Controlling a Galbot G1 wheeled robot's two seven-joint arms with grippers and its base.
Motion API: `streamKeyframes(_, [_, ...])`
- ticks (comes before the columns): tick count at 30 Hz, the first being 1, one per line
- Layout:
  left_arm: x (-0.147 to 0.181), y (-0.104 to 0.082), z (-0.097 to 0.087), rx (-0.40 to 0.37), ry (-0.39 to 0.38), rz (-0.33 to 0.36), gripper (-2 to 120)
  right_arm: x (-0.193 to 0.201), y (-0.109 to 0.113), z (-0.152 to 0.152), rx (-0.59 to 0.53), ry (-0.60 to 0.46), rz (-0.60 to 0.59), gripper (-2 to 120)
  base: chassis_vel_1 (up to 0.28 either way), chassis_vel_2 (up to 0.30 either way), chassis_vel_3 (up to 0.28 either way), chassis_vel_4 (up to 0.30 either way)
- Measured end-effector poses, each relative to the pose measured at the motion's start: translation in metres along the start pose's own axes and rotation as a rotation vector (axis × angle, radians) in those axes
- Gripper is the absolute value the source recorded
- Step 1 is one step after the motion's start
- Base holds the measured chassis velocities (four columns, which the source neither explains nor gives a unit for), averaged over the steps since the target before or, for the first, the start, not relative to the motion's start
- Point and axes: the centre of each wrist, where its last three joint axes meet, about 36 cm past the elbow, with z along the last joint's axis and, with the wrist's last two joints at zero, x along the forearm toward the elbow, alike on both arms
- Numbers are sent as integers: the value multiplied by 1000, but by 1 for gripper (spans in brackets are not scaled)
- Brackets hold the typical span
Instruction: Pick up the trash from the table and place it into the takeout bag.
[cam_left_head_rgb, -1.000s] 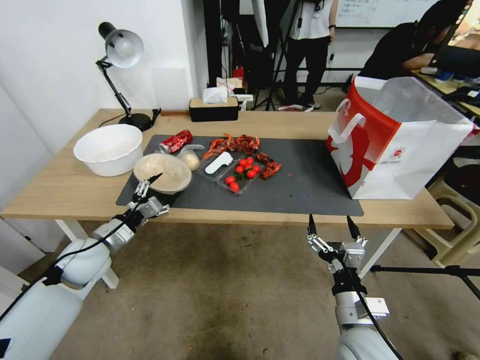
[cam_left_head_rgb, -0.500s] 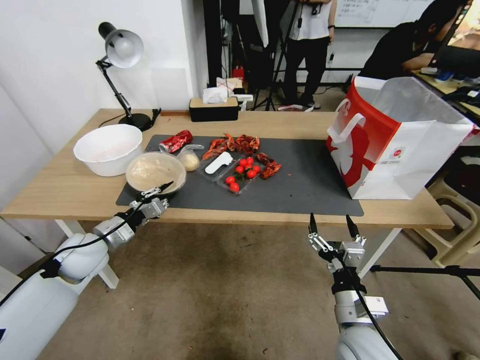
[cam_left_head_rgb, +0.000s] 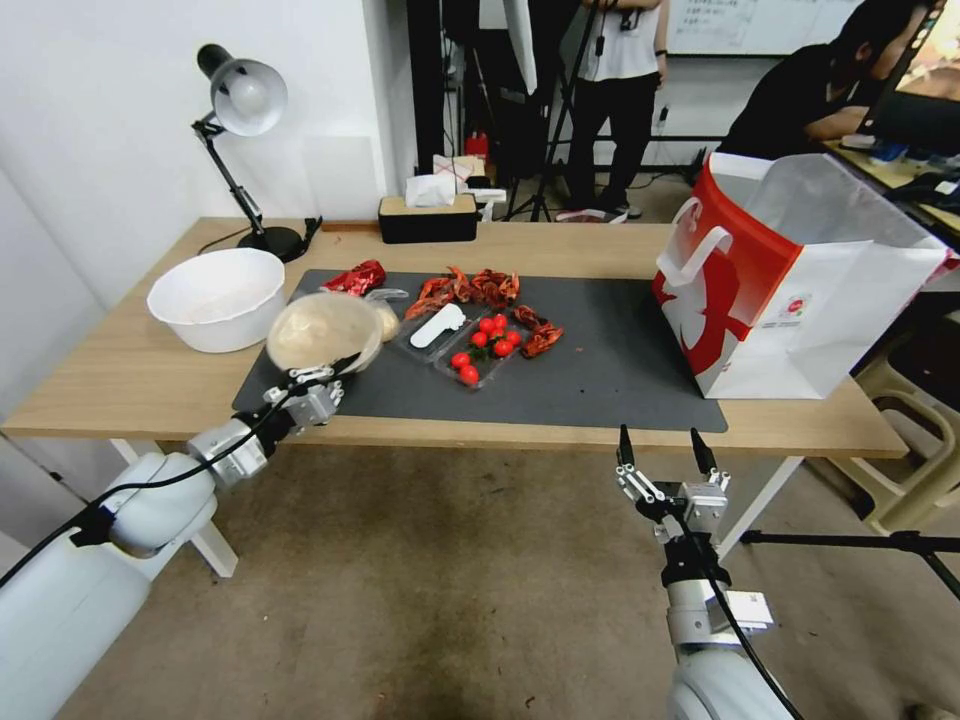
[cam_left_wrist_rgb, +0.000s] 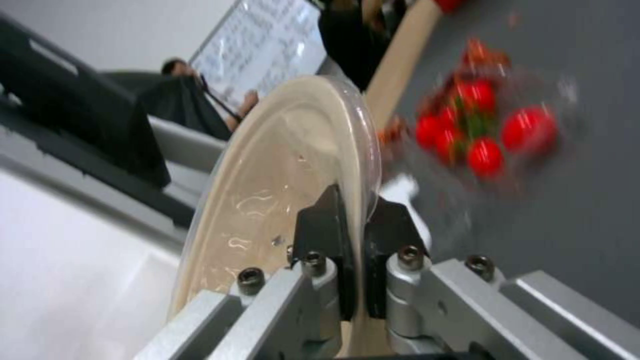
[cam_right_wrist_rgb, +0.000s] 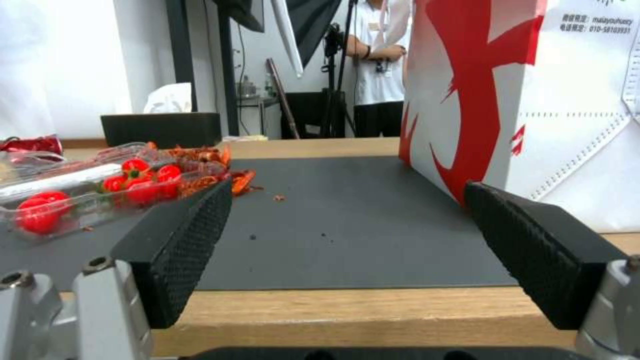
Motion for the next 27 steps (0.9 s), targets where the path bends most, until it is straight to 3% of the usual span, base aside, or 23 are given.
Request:
streamKeyframes(5, [-36, 19, -19, 28, -103, -15, 1, -4, -1, -1, 5, -12, 6, 89, 0, 0, 0, 0])
streamKeyframes(9, [-67, 20, -28, 79, -163, 20, 1, -7, -2, -2, 14, -16, 9, 89, 0, 0, 0, 0])
streamKeyframes(19, [-122, 35, -52, 127, -243, 41, 1, -13, -7, -4, 38, -16, 12, 89, 0, 0, 0, 0])
streamKeyframes(21, [-152, 38, -66, 148, -281, 54, 1, -15, -10, -5, 50, -17, 15, 89, 0, 0, 0, 0])
streamKeyframes(27, [-197, 32, -95, 182, -344, 82, 1, -15, -14, -5, 61, -17, 21, 89, 0, 0, 0, 0])
